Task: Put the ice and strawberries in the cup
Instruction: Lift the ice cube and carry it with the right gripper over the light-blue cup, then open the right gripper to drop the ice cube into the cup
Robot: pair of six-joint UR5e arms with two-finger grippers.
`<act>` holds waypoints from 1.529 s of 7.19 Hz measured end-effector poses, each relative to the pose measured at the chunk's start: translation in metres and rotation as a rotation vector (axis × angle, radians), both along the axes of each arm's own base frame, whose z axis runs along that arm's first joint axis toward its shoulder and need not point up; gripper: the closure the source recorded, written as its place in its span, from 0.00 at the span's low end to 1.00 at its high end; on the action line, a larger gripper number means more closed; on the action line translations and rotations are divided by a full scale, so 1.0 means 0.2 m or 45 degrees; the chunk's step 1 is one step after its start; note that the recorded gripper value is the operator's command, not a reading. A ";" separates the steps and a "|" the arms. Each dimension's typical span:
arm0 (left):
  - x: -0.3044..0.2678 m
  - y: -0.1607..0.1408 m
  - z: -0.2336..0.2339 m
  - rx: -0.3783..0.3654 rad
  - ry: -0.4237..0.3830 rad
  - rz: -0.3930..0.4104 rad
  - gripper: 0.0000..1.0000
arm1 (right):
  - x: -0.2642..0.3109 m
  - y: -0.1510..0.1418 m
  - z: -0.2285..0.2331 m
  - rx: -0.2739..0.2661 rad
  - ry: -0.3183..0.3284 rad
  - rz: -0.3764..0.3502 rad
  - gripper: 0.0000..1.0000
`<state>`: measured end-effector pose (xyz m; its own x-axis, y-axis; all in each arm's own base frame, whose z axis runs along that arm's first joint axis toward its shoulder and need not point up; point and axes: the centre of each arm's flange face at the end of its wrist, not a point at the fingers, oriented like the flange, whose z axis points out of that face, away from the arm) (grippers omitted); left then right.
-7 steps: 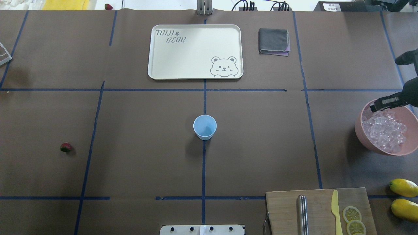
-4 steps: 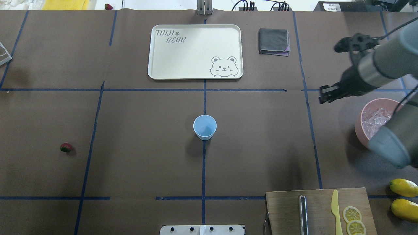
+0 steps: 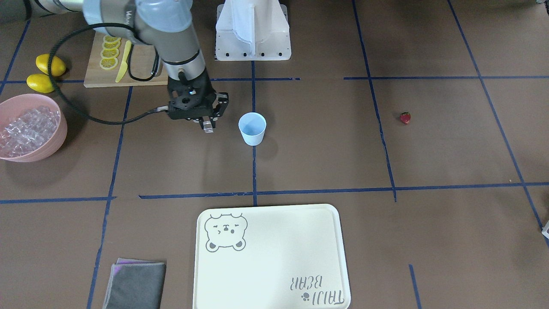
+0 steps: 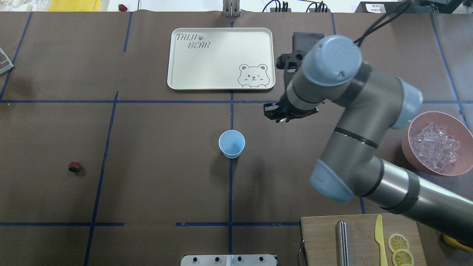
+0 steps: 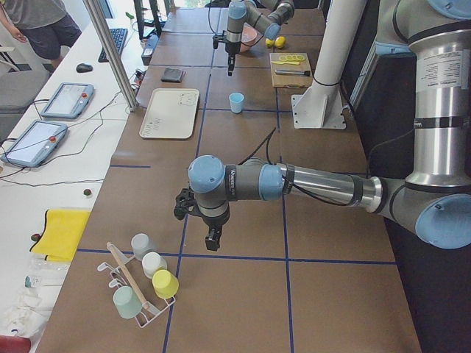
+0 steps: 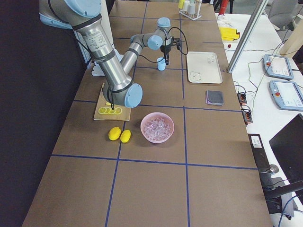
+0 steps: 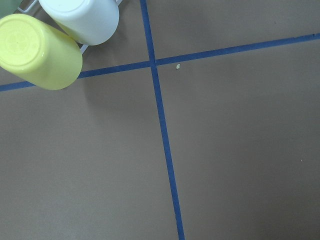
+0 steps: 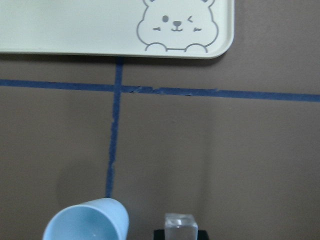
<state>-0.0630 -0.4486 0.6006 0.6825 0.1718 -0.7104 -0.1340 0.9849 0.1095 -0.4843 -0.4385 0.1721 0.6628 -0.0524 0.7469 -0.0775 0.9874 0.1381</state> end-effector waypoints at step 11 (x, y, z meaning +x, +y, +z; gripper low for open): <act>0.03 0.00 0.00 0.001 0.000 0.014 0.00 | -0.41 0.21 -0.13 0.014 0.046 0.051 0.01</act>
<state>-0.0580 -0.4495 0.6004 0.6805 0.1798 -0.7103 -0.1450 0.9833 0.1100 -0.5664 -0.3963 0.1459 0.6910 -0.0334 0.7221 -0.1115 0.9821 0.1521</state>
